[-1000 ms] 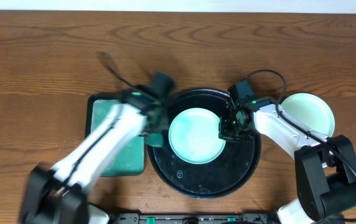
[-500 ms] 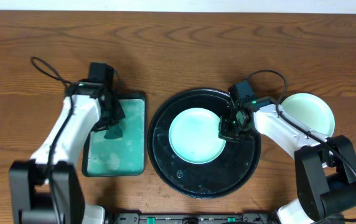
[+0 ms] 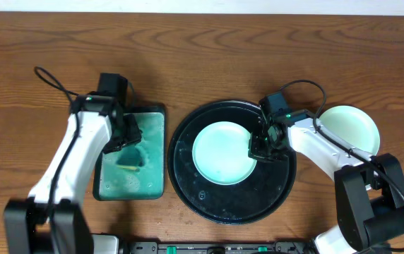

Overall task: Clean dirty plates on tray and stack at the side
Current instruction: 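Return the sponge to the green tub with the left gripper, then lift the plate with the right gripper and tilt it over the tub, then place the plate on top of the stack at the right and release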

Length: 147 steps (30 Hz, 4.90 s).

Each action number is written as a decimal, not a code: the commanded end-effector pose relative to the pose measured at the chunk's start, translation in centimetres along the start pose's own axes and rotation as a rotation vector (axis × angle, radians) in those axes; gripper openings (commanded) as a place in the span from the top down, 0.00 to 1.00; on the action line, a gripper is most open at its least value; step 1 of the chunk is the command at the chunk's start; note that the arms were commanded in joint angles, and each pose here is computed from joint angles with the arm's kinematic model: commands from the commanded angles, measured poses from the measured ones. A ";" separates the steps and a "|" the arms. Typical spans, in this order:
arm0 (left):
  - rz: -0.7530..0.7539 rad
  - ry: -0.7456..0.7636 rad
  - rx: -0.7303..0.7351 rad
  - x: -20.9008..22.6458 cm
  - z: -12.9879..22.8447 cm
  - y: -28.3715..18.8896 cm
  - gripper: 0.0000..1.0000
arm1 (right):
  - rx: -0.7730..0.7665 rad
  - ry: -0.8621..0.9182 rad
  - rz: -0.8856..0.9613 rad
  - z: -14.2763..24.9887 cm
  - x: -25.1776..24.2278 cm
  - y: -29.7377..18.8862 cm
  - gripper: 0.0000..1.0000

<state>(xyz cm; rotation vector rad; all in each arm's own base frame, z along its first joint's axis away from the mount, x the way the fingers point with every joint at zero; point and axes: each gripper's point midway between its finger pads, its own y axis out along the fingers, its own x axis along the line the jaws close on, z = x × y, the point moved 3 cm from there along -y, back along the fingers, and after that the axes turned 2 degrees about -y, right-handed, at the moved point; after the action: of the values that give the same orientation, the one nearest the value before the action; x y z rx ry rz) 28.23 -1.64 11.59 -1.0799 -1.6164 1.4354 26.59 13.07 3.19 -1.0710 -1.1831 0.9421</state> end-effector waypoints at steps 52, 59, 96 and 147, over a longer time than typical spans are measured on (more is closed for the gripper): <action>0.181 -0.104 -0.385 4.8 4.9 -14.4 0.41 | -1.448 -0.931 0.205 0.8 25.5 -16.2 0.99; 0.181 -0.104 -0.386 4.8 4.9 -14.4 0.41 | -1.521 -1.015 0.235 2.8 27.0 -17.4 0.99; 0.268 0.023 -0.406 3.1 4.5 -15.0 0.41 | -0.648 0.751 0.099 -0.3 -20.8 -20.3 0.99; 0.272 0.003 -0.405 3.1 4.5 -14.9 0.16 | -0.493 0.103 -0.224 -6.7 -10.6 -14.2 0.68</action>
<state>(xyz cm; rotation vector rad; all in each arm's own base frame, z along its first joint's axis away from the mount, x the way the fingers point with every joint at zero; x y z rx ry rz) 20.80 -1.19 24.89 -1.5626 -1.8319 1.2990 32.00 -2.58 9.00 -1.3006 -1.2562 0.4667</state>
